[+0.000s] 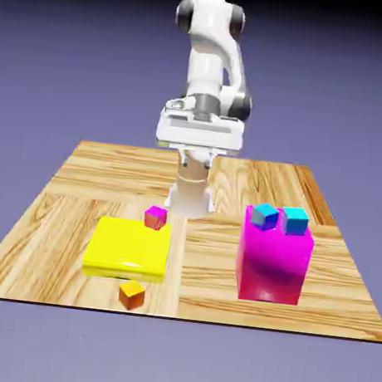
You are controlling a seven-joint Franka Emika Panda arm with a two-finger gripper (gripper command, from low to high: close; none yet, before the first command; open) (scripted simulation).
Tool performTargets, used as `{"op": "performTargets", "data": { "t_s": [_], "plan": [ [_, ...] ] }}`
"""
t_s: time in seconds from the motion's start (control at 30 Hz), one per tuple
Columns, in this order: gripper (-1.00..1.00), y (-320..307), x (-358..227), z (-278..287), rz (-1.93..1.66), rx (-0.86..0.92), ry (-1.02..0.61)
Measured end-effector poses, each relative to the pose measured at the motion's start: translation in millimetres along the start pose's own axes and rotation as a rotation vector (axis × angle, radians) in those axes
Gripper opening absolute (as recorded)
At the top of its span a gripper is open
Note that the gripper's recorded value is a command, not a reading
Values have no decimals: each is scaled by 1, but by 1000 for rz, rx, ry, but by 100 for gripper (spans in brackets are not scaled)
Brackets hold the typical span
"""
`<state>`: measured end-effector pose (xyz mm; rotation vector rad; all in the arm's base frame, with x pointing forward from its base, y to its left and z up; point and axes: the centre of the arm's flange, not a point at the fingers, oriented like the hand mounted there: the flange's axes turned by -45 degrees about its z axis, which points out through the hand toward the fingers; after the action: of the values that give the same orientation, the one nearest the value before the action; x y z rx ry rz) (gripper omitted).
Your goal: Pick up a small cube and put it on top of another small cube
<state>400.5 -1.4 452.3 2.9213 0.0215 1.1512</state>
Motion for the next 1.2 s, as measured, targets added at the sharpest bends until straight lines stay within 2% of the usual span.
{"op": "performTargets", "data": {
  "t_s": [0.3, 0.57, 0.93, 1.0, 1.1, 1.13, 1.2],
  "plan": [
    [0, 51, 11, 95, 300, -38, -339],
    [0, 100, -7, 181, 566, -86, -632],
    [0, 159, -73, 291, 908, -167, -1024],
    [0, 162, -78, 296, 925, -172, -1045],
    [0, 149, -128, 335, 925, -171, -1045],
    [-100, 148, -131, 337, 925, -172, -1045],
    [-100, 148, -131, 337, 925, -171, -1045]
  ]
}}
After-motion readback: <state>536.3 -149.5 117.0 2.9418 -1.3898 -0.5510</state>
